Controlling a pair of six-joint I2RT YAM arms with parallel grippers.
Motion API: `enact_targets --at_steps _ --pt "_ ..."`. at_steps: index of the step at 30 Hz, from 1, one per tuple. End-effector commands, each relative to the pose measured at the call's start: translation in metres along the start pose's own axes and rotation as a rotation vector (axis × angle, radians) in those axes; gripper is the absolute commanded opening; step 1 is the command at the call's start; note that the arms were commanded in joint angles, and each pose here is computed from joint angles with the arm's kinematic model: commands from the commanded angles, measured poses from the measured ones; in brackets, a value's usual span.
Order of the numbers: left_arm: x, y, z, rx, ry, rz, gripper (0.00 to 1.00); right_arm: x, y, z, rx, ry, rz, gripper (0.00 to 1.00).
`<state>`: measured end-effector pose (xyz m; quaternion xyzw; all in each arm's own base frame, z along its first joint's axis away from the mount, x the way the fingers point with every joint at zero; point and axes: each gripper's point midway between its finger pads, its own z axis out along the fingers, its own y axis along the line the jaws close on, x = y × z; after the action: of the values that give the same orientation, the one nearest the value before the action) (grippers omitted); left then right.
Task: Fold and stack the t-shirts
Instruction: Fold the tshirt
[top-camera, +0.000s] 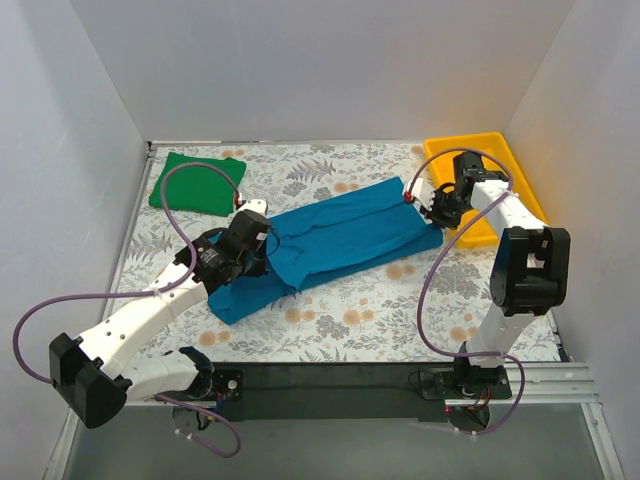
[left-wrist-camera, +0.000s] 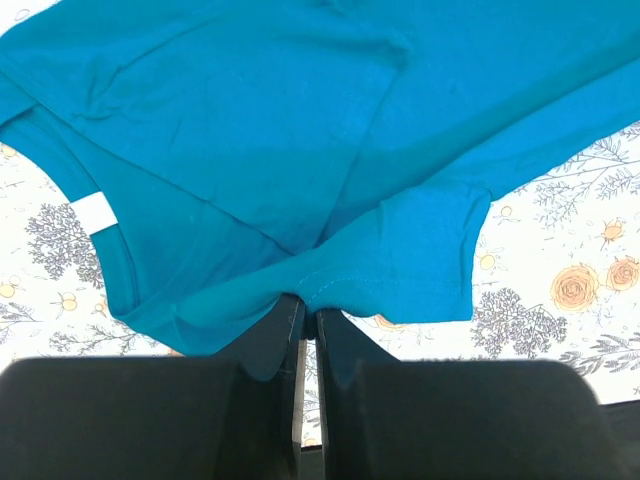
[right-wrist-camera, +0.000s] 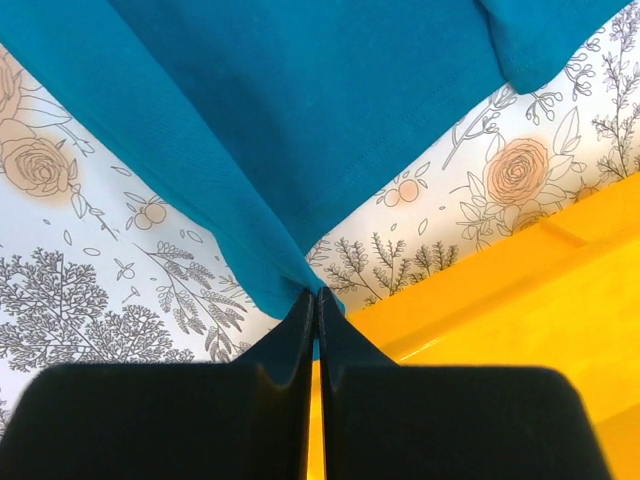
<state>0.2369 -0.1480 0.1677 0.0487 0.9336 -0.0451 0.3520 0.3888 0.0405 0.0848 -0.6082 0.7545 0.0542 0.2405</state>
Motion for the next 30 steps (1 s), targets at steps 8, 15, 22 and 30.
enact_targets --at_steps 8,15,22,30 --pt "-0.023 0.004 -0.005 -0.010 -0.066 -0.007 0.00 -0.010 -0.020 -0.008 0.046 -0.013 0.024 0.01" --pt "-0.028 0.009 -0.002 -0.029 -0.075 -0.018 0.00 -0.011 -0.024 -0.005 0.051 -0.012 0.039 0.01" --pt "-0.037 0.008 0.003 -0.030 -0.086 -0.031 0.00 -0.013 -0.026 0.003 0.047 -0.011 0.054 0.01" --pt "-0.037 0.010 0.009 -0.037 -0.075 -0.027 0.00 -0.018 -0.034 0.013 0.055 -0.016 0.074 0.01"
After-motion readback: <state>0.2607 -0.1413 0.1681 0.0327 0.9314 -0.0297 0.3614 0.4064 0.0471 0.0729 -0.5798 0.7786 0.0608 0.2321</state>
